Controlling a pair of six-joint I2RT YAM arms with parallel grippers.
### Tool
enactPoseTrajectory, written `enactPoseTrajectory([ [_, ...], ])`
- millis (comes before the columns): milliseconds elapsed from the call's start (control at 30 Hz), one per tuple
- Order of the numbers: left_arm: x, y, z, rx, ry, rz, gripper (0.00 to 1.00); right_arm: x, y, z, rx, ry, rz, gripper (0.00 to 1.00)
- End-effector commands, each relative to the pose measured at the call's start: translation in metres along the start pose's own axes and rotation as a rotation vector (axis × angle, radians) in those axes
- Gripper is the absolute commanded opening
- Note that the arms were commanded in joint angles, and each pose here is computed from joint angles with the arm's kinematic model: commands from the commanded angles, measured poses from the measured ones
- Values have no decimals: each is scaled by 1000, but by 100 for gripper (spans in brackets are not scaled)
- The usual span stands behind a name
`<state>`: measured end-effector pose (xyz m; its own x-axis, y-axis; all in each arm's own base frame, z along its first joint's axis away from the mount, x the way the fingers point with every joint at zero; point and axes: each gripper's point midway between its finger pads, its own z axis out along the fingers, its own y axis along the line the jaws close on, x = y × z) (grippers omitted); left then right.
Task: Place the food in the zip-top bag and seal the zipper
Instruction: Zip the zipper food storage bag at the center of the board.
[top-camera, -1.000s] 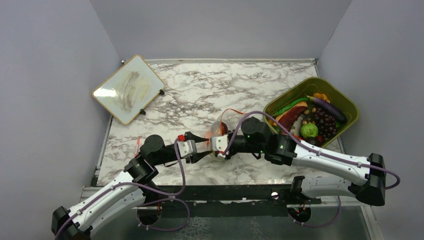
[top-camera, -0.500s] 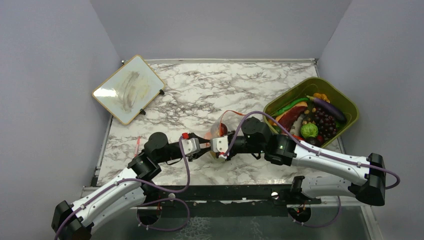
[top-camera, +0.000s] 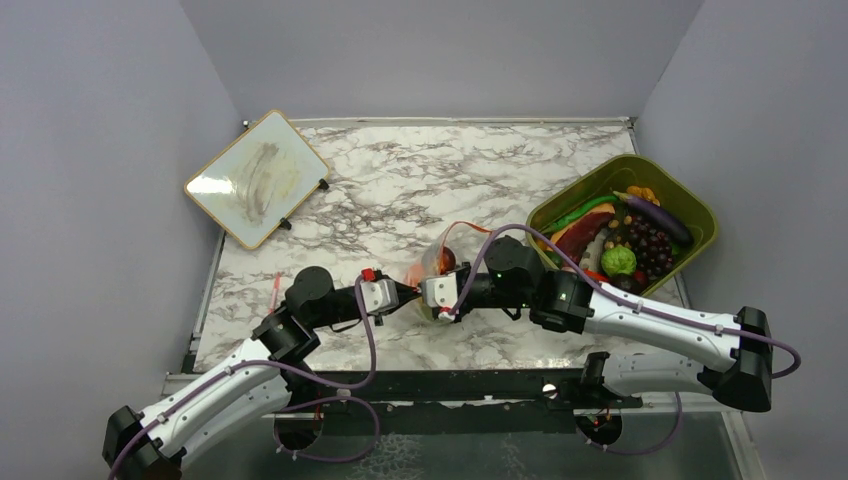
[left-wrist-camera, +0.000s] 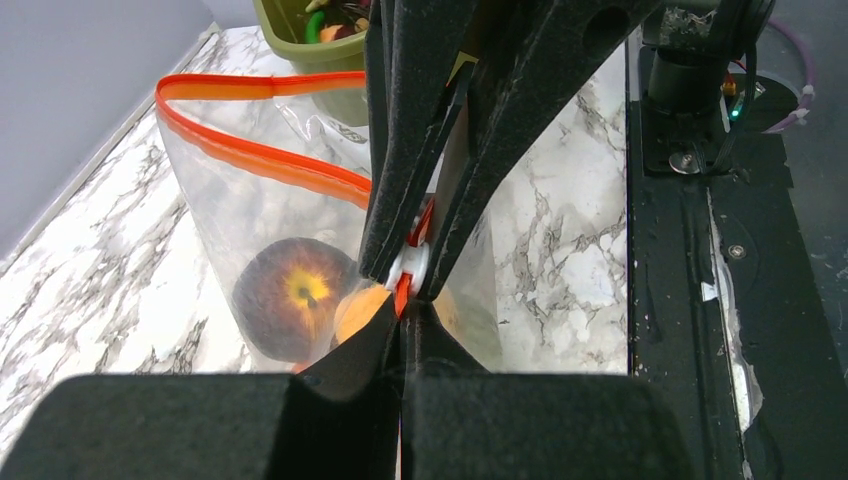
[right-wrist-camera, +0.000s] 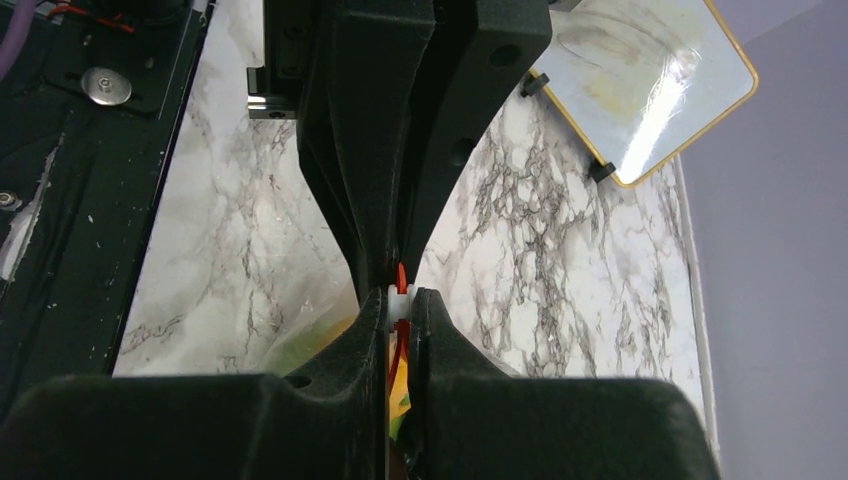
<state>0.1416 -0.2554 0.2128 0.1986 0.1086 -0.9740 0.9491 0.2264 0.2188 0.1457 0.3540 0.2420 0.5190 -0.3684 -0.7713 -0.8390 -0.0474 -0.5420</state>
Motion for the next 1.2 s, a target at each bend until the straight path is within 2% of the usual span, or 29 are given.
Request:
enactPoseTrajectory([
  [0,-21,1,-3,-3,-66,51,0,14,-3,-7,37,62,-8,1],
  [600,-19,0,-9,-12,-59,81,0,44,-20,-32,90,173,24,1],
  [867,-27,3,-9,-22,-76,97,0,50,-21,-41,99,188,27,1],
  [1033,-34,6,-8,-46,-114,48,0,46,-15,-37,70,159,37,1],
  [1167,-42,4,-6,-24,-141,58,21,33,-16,-35,67,92,31,1],
])
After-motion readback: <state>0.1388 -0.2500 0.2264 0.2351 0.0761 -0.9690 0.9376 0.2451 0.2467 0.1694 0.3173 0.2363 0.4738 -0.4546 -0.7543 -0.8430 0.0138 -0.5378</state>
